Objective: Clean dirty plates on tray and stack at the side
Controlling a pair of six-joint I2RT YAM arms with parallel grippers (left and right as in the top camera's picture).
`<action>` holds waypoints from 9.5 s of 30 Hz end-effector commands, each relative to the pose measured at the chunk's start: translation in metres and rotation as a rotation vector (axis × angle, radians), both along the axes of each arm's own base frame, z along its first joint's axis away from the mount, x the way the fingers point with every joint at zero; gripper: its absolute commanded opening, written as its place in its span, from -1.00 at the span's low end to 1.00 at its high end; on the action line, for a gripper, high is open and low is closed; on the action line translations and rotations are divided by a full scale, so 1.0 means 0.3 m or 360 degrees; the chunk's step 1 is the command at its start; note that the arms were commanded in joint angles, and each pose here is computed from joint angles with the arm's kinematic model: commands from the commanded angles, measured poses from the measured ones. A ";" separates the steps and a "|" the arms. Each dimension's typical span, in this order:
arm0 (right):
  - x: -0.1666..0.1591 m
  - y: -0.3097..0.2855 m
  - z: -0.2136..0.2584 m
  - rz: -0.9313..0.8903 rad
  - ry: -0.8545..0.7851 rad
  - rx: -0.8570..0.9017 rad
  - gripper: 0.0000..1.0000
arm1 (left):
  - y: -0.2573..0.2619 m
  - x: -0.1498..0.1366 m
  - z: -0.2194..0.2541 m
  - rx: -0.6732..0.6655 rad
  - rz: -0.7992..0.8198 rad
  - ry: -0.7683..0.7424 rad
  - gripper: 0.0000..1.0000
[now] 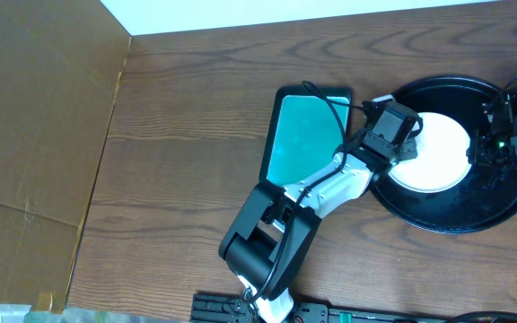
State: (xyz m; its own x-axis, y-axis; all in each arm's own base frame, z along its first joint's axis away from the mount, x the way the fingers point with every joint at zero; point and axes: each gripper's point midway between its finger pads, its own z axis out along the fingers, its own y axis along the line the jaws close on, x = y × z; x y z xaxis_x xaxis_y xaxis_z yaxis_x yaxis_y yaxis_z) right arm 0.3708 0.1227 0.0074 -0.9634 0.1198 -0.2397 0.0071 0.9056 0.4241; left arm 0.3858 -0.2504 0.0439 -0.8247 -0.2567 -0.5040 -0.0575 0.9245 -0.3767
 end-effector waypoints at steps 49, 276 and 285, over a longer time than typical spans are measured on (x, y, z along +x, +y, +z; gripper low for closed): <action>0.065 -0.011 0.380 0.0171 -0.0688 -0.0505 -0.98 | 0.457 0.048 0.404 0.0383 0.0455 -0.0390 -0.85; -0.153 -0.780 0.659 -0.1300 -0.0523 -0.0524 0.98 | 0.737 -0.046 0.303 0.0340 0.0421 0.0043 0.60; -0.315 -0.561 0.706 -0.1195 -0.0749 -0.0382 0.99 | 0.737 -0.046 0.303 0.0340 0.0421 0.0043 0.61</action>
